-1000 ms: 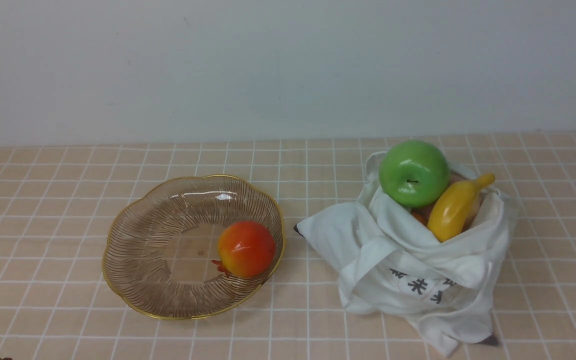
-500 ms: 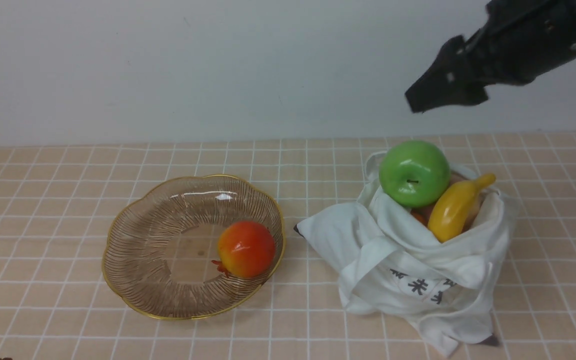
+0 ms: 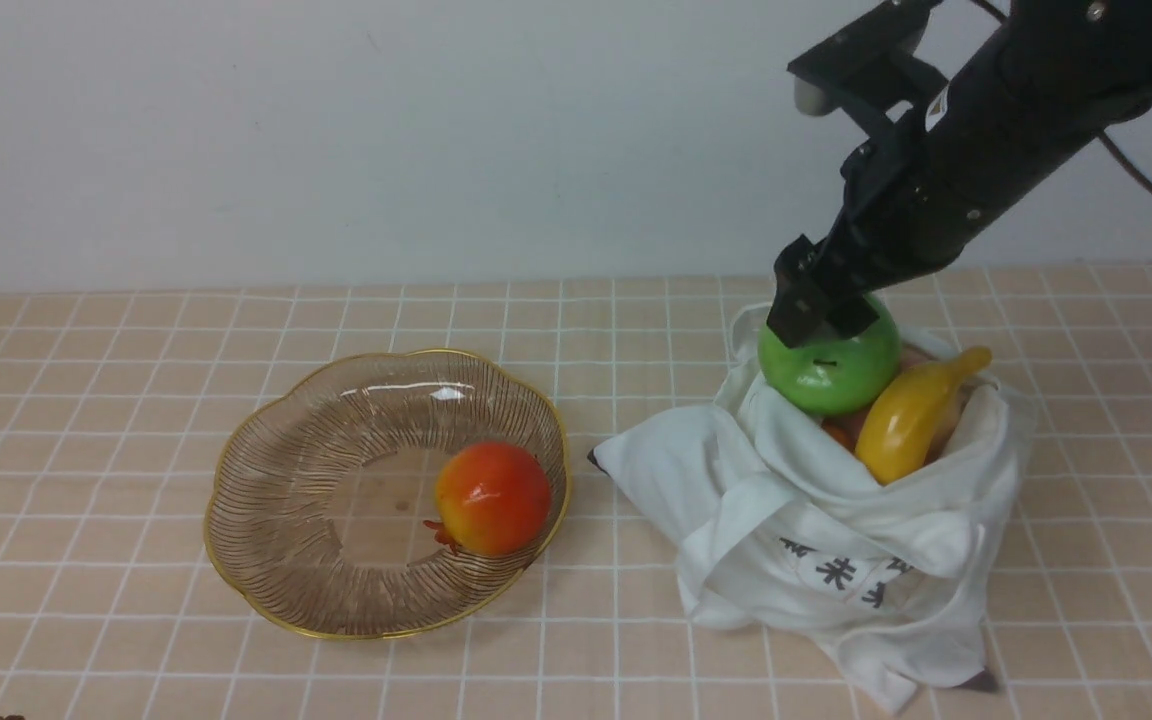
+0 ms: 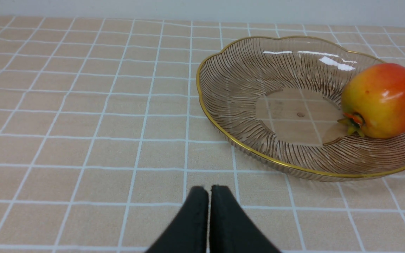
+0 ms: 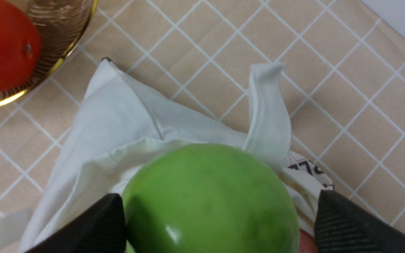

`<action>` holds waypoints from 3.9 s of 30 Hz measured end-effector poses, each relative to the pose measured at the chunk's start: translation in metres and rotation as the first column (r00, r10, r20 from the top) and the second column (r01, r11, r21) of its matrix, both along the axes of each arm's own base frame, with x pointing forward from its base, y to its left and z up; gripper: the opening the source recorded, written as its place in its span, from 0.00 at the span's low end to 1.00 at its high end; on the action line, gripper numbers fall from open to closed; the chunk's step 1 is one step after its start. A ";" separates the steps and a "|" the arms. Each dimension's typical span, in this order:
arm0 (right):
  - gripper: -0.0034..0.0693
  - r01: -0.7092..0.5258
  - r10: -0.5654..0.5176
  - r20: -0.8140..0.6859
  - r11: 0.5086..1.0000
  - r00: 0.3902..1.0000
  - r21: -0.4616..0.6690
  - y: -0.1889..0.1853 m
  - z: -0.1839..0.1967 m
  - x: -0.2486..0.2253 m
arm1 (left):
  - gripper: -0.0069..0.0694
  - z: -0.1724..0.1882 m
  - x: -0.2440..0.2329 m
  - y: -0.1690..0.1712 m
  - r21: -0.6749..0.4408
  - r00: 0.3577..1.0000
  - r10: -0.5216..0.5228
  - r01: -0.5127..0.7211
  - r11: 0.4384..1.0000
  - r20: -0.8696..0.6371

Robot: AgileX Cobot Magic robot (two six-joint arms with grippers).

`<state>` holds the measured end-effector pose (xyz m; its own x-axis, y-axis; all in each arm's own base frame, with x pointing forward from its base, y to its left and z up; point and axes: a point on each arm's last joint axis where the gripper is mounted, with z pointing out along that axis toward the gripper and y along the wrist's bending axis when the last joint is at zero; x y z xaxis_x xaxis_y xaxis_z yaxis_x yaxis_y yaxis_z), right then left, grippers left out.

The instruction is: Take the fruit out of the bag on the brown coffee tablecloth and place them on the plate.

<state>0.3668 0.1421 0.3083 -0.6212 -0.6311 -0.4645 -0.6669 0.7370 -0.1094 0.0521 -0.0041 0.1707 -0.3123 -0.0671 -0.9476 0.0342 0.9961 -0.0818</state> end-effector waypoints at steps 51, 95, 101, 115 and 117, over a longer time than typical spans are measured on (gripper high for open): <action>0.85 -0.438 0.428 0.105 0.841 0.898 0.317 0.193 -0.002 -0.060 | 0.08 0.000 0.000 0.000 0.000 1.000 0.000 0.000 1.000 0.000; 0.03 0.107 -0.220 0.361 0.945 0.906 0.308 0.002 0.187 -0.189 | 0.08 0.000 0.000 0.000 0.000 1.000 0.000 0.000 1.000 0.000; 0.03 0.059 -0.281 0.415 0.880 0.866 0.472 -0.068 0.162 -0.260 | 0.08 0.000 0.000 0.000 0.000 1.000 0.000 0.000 1.000 0.000; 0.03 -0.321 -0.446 0.590 0.543 0.673 0.776 -0.156 0.033 -0.359 | 0.08 0.000 0.000 0.000 0.000 1.000 0.000 0.000 1.000 0.000; 0.03 -0.303 -0.440 0.581 0.553 0.685 0.776 -0.152 0.026 -0.355 | 0.08 0.000 0.000 0.000 0.000 1.000 -0.001 0.001 1.000 0.000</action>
